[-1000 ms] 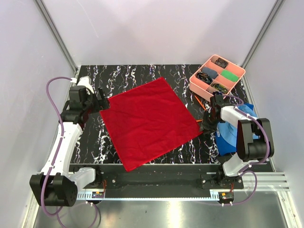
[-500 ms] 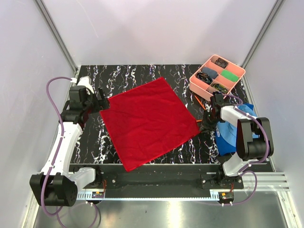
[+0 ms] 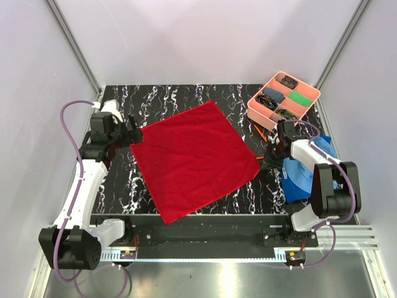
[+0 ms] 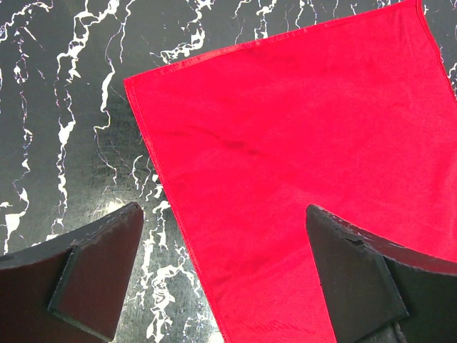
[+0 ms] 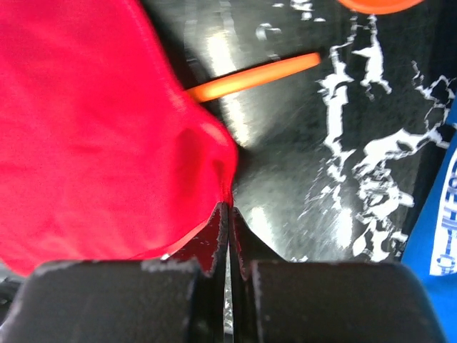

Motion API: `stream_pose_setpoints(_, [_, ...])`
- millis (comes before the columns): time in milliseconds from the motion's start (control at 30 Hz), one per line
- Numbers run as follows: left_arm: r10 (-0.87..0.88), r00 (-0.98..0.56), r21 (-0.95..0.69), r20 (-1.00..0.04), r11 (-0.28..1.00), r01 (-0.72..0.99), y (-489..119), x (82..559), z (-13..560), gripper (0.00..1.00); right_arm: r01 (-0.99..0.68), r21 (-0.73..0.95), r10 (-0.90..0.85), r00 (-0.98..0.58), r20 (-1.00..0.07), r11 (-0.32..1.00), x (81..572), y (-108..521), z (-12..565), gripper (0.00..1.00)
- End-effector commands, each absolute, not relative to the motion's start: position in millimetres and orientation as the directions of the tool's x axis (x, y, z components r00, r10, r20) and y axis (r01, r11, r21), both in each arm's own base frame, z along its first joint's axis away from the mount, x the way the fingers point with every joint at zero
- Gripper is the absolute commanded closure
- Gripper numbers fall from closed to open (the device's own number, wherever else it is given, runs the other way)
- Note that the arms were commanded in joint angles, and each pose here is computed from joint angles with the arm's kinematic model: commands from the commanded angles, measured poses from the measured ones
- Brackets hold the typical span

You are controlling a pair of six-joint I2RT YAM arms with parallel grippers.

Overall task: Fold the napkin, place the utensils inside, and roll it up
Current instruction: Fold the napkin at the center of the board.

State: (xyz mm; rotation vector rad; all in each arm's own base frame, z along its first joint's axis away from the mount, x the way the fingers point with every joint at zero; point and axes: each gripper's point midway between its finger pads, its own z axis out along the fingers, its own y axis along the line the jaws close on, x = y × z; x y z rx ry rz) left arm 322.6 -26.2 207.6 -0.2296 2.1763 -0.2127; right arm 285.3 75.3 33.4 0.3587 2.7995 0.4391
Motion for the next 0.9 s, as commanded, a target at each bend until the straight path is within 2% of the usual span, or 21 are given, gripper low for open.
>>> stream_pose_setpoints(0, [-0.23,-0.518,-0.234,-0.824,0.97,-0.058,-27,329,227,0.01,0.128,0.43,0.297,-0.888,-0.352,0.894,304,92,88,1.0])
stream_pose_setpoints(333, [-0.235,-0.516,-0.245,-0.823,0.968,-0.05,-30,328,229,0.01,-0.081,0.488,0.201,-0.844,-0.498,0.869,344,174,136,1.0])
stream_pose_setpoints(400, [-0.239,-0.517,-0.249,-0.822,0.967,-0.051,-30,328,228,0.01,-0.096,0.508,0.189,-0.856,-0.48,0.856,351,192,129,1.0])
stream_pose_setpoints(533, [-0.243,-0.517,-0.257,-0.821,0.965,-0.045,-32,328,229,0.01,-0.204,0.537,0.13,-0.845,-0.519,0.818,371,250,138,1.0])
stream_pose_setpoints(800, [-0.249,-0.518,-0.271,-0.818,0.962,-0.034,-35,328,229,0.01,-0.328,0.575,0.024,-0.854,-0.519,0.749,392,350,121,1.0])
stream_pose_setpoints(833, [-0.25,-0.52,-0.273,-0.817,0.961,-0.033,-35,328,229,0.01,-0.354,0.583,0.028,-0.839,-0.544,0.732,399,363,133,1.0])
stream_pose_setpoints(867, [-0.251,-0.52,-0.274,-0.817,0.961,-0.033,-36,328,229,0.01,-0.339,0.587,0.02,-0.855,-0.519,0.735,400,371,117,1.0])
